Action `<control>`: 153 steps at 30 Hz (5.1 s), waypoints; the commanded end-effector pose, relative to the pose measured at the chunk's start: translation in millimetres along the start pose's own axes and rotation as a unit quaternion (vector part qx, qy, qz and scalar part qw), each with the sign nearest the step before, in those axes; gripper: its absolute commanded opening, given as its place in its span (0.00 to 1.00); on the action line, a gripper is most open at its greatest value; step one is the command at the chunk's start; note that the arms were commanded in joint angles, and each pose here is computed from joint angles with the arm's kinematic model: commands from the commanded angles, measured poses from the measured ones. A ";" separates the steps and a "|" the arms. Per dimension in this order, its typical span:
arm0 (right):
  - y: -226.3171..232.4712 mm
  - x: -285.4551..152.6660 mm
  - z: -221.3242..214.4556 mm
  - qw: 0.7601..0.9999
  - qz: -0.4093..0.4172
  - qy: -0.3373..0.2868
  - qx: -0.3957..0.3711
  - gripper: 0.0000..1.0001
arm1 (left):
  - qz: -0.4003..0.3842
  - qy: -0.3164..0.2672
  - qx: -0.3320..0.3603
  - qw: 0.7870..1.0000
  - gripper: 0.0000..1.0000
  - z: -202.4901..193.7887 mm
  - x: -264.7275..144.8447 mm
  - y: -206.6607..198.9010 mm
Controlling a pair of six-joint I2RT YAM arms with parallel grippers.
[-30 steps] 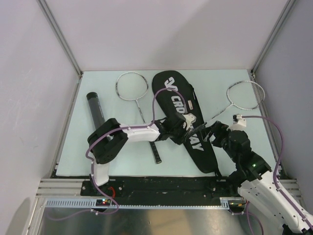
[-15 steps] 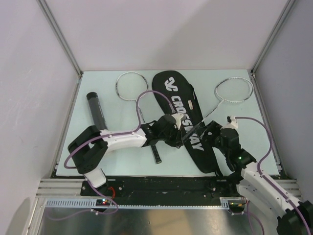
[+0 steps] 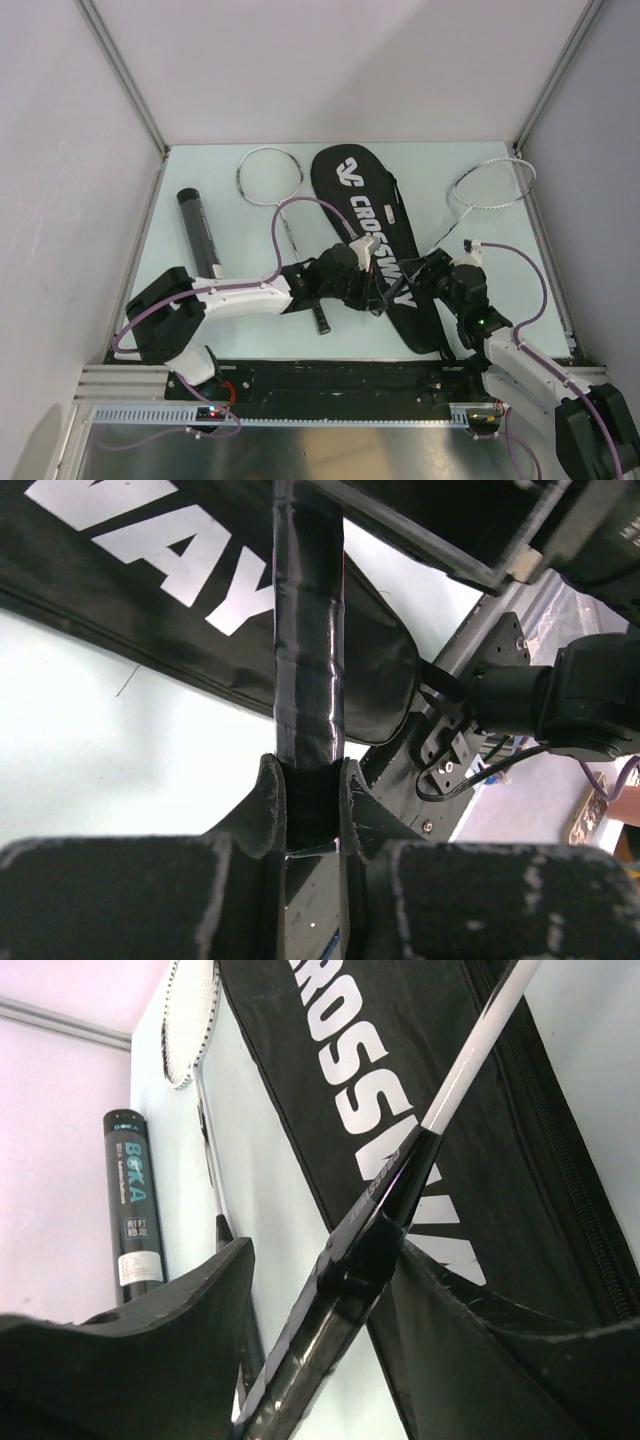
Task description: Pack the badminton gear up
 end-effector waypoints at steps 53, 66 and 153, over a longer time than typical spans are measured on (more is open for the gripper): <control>49.1 -81.4 47.6 0.992 0.048 -0.085 -0.084 0.00 | 0.271 0.005 -0.047 0.962 0.42 14.2 70.8 122.4; 35.9 -79.4 12.1 0.998 0.030 0.015 -0.059 0.00 | 0.303 -0.001 0.050 0.952 0.02 66.4 -22.5 183.2; 5.4 -130.9 -82.5 0.961 0.003 0.271 0.052 0.00 | 0.247 -0.058 0.091 0.963 0.00 61.0 -21.2 39.4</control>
Point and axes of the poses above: each gripper's point midway between its finger pads, its own x axis out along the fingers, its own y axis along the line the jaws close on, z = x × y, the point moved 3 cm from there along -x, back along the fingers, and after that the axes turned 12 degrees about x, right-handed, at the moved point
